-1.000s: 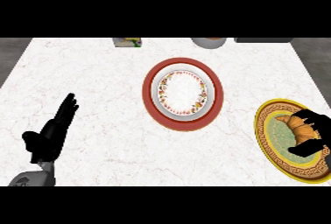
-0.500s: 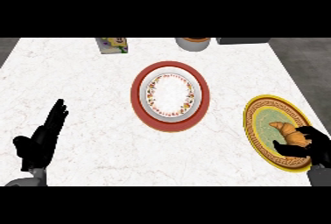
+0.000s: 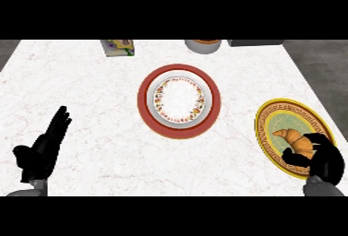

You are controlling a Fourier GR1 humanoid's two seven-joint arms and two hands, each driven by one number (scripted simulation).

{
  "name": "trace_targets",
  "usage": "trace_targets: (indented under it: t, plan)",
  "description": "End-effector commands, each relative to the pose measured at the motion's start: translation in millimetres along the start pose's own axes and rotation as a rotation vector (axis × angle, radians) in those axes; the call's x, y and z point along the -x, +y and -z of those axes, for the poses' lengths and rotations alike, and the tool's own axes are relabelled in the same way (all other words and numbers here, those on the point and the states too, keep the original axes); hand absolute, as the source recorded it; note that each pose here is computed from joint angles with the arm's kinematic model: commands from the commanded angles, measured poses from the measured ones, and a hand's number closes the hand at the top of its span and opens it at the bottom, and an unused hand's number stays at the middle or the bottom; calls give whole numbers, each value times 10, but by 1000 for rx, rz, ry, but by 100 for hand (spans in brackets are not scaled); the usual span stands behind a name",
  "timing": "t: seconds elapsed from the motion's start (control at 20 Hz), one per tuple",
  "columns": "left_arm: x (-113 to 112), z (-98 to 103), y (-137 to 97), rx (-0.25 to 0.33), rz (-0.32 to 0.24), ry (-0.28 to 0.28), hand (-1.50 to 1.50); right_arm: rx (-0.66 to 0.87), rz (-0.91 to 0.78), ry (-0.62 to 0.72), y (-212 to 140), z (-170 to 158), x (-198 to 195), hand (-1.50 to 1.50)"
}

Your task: Pick the croissant from the plate and place it in the plate

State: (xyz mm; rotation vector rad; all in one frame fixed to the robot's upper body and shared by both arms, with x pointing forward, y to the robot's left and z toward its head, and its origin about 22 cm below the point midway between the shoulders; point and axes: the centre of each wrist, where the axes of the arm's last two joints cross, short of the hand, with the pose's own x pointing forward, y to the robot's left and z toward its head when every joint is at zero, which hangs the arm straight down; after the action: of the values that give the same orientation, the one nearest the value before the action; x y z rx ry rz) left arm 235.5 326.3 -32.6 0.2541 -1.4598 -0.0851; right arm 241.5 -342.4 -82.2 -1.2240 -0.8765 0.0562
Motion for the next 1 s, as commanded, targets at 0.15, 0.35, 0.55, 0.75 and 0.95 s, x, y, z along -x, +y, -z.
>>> trace_targets:
  t: [0.15,0.35,0.55,0.75,0.95]
  plan:
    - [-31,17,-24,14,-3,-8,0,182,73,-59,160,-329,-377,150]
    - [-32,15,-60,24,-8,-15,0,205,127,-90,303,-618,-653,150]
    - [-74,39,-82,49,9,-27,0,229,129,-105,362,-785,-918,150]
    - [-112,62,-89,64,-8,-38,0,245,108,-104,292,-823,-1236,150]
    - [-186,132,-121,92,-8,-55,0,254,75,-101,210,-916,-1692,150]
